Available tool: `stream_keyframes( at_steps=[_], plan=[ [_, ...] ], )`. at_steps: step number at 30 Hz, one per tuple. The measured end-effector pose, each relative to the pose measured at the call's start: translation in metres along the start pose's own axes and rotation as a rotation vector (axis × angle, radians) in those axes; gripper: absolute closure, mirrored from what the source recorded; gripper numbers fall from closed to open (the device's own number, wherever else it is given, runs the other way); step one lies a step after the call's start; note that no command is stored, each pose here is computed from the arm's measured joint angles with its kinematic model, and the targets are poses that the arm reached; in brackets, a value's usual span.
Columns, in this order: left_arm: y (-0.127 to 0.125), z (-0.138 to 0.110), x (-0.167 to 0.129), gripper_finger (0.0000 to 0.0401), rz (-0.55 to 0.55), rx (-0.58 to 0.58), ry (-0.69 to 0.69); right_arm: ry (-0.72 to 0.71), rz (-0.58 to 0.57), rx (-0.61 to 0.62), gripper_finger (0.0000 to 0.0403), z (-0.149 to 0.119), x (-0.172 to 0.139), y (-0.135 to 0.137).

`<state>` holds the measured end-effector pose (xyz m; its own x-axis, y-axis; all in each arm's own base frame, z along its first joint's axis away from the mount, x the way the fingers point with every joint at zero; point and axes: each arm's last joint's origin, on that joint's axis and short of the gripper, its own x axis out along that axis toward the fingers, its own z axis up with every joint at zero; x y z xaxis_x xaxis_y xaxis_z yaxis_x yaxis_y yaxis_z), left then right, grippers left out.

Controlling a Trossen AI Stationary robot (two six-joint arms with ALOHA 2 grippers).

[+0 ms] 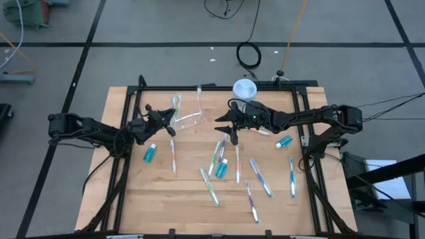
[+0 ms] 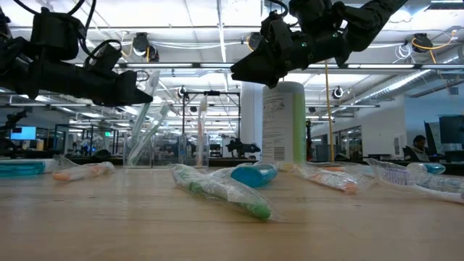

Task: Pick & Place toothbrushing station
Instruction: Put the green toothbrush into the transparent organizer, then put the blue toothbrush into the transparent organizer

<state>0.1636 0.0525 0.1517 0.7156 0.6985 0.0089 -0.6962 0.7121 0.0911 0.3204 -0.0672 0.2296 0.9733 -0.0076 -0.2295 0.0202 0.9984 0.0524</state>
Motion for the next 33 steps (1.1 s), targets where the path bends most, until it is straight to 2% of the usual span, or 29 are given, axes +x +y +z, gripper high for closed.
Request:
stream_keyframes(
  at_steps=[10, 17, 21, 24, 29, 33],
  plan=[
    [0.001, -0.009, 0.0, 0.0359, 0.045, 0.042, 0.084, 0.0, 0.0, 0.0, 0.0236, 0.0, 0.0, 0.0],
    [0.001, -0.011, 0.0, 0.0289, 0.054, 0.037, 0.108, 0.0, 0.0, 0.003, 0.0236, 0.0, 0.0, 0.0],
    [-0.002, -0.005, 0.004, 0.0249, 0.055, 0.052, 0.095, 0.0, 0.0, 0.003, 0.0236, 0.0, 0.0, 0.0],
    [-0.005, 0.001, 0.006, 0.023, 0.1, 0.085, 0.082, 0.001, 0.0, 0.004, 0.0236, 0.0, 0.0, 0.0],
    [-0.01, 0.017, 0.003, 0.0218, 0.087, 0.042, 0.018, 0.046, 0.006, 0.012, 0.0236, -0.005, 0.0, 0.001],
    [-0.015, 0.029, -0.001, 0.0217, 0.049, 0.029, -0.03, 0.142, 0.015, 0.045, 0.0236, -0.014, 0.0, 0.005]
  ],
)
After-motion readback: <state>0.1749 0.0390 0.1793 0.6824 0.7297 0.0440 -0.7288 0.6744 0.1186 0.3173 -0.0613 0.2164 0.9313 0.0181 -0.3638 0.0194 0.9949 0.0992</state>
